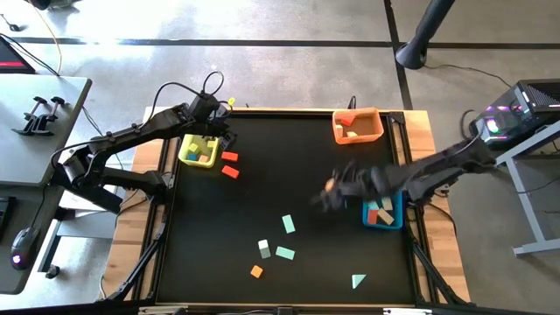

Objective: Sort blocks by size
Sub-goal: Put the yellow triangle block into the orange bin

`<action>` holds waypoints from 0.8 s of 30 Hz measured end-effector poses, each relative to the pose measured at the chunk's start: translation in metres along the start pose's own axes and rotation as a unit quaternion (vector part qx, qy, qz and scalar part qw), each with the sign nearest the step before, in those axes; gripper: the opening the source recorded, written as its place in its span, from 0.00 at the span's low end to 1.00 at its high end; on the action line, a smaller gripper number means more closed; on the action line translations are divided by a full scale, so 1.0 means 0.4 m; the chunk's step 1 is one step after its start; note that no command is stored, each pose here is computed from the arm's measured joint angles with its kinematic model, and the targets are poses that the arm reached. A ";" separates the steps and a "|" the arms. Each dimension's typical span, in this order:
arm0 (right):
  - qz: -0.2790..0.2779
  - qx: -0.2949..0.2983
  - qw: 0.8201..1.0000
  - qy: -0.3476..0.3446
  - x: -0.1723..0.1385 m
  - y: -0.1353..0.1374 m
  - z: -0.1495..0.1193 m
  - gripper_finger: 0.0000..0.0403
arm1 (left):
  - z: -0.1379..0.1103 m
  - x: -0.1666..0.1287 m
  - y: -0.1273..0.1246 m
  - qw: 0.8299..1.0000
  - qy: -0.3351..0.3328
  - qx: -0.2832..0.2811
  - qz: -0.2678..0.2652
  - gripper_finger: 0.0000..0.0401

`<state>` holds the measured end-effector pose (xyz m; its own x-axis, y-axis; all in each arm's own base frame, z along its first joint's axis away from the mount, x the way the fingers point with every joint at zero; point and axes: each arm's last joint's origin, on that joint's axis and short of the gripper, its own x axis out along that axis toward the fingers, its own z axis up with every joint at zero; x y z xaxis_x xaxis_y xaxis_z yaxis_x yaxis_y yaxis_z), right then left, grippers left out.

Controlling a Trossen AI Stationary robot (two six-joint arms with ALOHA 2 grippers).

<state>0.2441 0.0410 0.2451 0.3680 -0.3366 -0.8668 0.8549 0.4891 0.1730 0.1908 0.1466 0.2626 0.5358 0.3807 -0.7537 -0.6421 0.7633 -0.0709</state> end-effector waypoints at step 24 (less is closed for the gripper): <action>-0.141 0.098 0.985 0.005 0.263 -0.538 0.380 0.25 | 0.001 0.000 -0.017 0.996 -0.001 -0.090 -0.017 0.55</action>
<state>0.1544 -0.2220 0.1877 0.1028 -0.4295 -0.8972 0.9771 0.2127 0.0101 0.1954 0.1415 0.2633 0.5608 0.3574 -0.7468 -0.7111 0.6700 -0.2134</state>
